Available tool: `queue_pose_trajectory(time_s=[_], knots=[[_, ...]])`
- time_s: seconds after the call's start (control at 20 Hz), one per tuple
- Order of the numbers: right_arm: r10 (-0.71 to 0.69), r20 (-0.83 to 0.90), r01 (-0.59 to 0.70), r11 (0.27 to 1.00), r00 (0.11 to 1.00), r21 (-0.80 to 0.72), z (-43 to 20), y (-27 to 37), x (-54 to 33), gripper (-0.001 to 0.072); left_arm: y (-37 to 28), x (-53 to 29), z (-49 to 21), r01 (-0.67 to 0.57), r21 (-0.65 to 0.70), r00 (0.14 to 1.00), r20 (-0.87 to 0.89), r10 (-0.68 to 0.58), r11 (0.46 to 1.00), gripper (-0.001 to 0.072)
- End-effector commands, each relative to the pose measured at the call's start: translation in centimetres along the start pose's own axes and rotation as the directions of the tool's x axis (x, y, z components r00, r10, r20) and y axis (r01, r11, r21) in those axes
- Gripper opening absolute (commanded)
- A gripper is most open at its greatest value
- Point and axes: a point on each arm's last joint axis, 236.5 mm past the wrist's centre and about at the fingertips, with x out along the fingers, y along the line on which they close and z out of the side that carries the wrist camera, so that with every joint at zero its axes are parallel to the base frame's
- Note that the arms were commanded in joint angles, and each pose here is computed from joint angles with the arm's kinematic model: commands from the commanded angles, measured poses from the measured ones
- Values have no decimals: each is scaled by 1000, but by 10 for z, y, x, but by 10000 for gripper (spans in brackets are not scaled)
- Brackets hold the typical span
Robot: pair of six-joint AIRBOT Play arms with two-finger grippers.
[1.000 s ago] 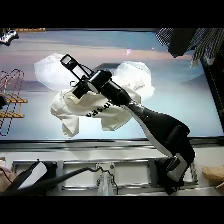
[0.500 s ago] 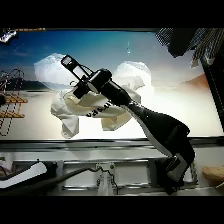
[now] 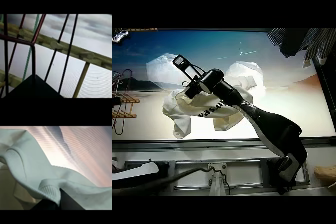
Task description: Fold the clothes and pants, and hang the long-sleeved shirts on hangers.
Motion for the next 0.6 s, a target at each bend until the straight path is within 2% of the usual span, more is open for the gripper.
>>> queue_pose_trajectory(time_s=[0.0, 0.25, 0.45, 0.55], knots=[[8, 1, -8, 1000, 1000, 7, 0, 3, 0, 28, 5, -6, 6, -13, 12, 1000, 21, 12, 1000, 20], [15, 9, -15, 1000, 1000, 12, 2, 4, 0, 28, 13, -45, 26, -42, 9, 994, 103, 41, 999, 19], [15, 11, -15, 1000, 1000, 13, 3, 4, 0, 28, 6, -119, 67, -63, 21, 958, 281, 55, 998, 18], [25, 12, -26, 999, 1000, 20, 3, 7, 0, 28, -8, -153, 81, -7, -13, 933, 358, 11, 1000, 18]])
